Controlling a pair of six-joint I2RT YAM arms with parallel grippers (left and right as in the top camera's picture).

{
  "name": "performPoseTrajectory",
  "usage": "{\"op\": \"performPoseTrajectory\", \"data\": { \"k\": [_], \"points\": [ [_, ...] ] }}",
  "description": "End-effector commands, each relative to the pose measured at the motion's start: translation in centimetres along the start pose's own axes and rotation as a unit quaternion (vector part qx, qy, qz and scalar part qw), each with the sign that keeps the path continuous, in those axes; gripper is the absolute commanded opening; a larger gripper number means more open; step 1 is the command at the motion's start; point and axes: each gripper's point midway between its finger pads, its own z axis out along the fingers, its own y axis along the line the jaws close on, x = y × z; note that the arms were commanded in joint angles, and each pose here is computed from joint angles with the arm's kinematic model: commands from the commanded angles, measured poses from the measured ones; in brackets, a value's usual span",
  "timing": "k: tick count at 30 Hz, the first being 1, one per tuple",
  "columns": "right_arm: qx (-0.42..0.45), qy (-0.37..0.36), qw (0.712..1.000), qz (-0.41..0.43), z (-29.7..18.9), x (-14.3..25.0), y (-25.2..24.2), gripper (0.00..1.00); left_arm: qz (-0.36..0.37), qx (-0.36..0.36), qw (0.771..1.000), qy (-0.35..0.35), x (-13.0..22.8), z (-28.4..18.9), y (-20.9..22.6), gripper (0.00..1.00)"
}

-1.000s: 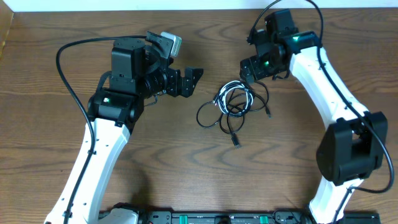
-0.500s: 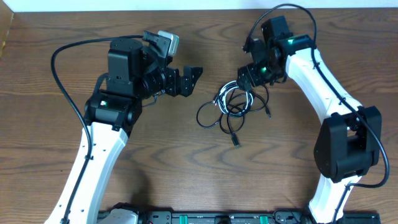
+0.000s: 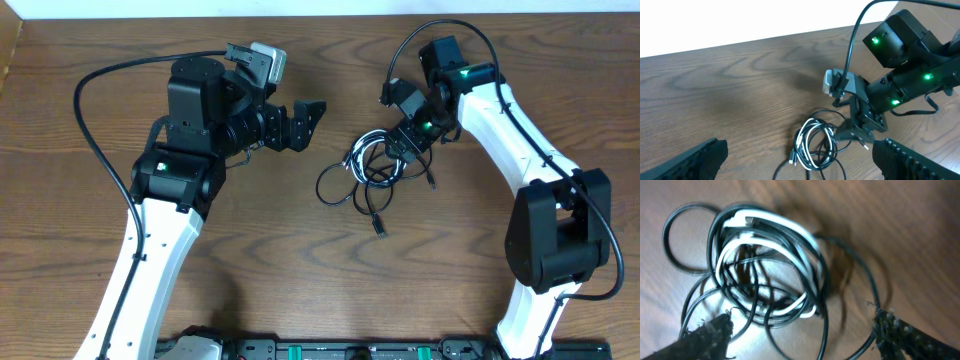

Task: Untangle cables
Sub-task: 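Lower the right gripper onto the cable bundle and grasp it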

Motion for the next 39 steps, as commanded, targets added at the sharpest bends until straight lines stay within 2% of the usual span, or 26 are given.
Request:
{"op": "performPoseTrajectory", "data": {
  "k": [1,5,8,12,13,17,19,21,24,28,29,30,31,35,39],
  "points": [
    [-0.01,0.003,1.0,-0.017,1.4,0.6,0.3,0.79,0.006,-0.001,1.0,-0.02,-1.4,-1.1,-0.6,0.98],
    [-0.011,0.005,1.0,-0.011,2.5,1.4,0.4,0.82,0.009,-0.001,1.0,-0.025,-1.7,-1.5,-0.9,0.98],
    [-0.013,0.008,1.0,-0.008,2.8,1.8,0.5,0.78,0.011,-0.001,0.999,-0.03,-1.9,-1.8,-1.0,0.98],
    [-0.013,0.009,1.0,-0.006,3.3,2.1,0.5,0.58,0.013,0.0,0.999,-0.034,-2.0,-2.1,-1.2,0.98],
    [-0.013,0.009,1.0,-0.004,3.4,2.2,0.6,0.57,0.013,0.0,0.999,-0.034,-2.0,-2.1,-1.2,0.98],
    [-0.014,0.01,1.0,0.0,3.7,2.5,0.6,0.66,0.012,0.0,0.999,-0.035,-2.1,-2.2,-1.3,0.98],
    [-0.013,0.009,1.0,0.002,3.9,2.5,0.6,0.66,0.013,0.001,0.999,-0.036,-2.1,-2.3,-1.3,0.98],
    [-0.013,0.009,1.0,0.002,4.1,2.7,0.6,0.6,0.013,0.001,0.999,-0.038,-2.2,-2.4,-1.4,0.98],
    [-0.012,0.007,1.0,0.007,4.4,2.8,0.5,0.44,0.014,0.001,0.999,-0.039,-2.2,-2.5,-1.5,0.98],
    [-0.013,-0.002,1.0,0.013,4.7,2.6,0.6,0.43,0.014,0.001,0.999,-0.039,-2.2,-2.6,-1.5,0.98],
    [-0.014,-0.003,1.0,0.013,4.7,2.6,0.6,0.39,0.014,0.001,0.999,-0.038,-2.2,-2.6,-1.5,0.98],
    [-0.016,-0.006,1.0,0.013,4.7,2.4,0.6,0.25,0.013,0.001,0.999,-0.037,-2.1,-2.6,-1.5,0.98],
    [-0.016,-0.007,1.0,0.013,4.7,2.4,0.6,0.21,0.013,0.001,0.999,-0.037,-2.1,-2.6,-1.5,0.98],
    [-0.01,-0.023,0.999,0.034,4.6,1.6,0.3,0.17,0.013,0.001,0.999,-0.037,-2.1,-2.6,-1.5,0.98],
    [-0.001,-0.043,0.998,0.052,4.6,0.6,-0.2,0.01,0.013,0.0,0.999,-0.037,-2.1,-2.6,-1.5,0.98]
  ]
}}
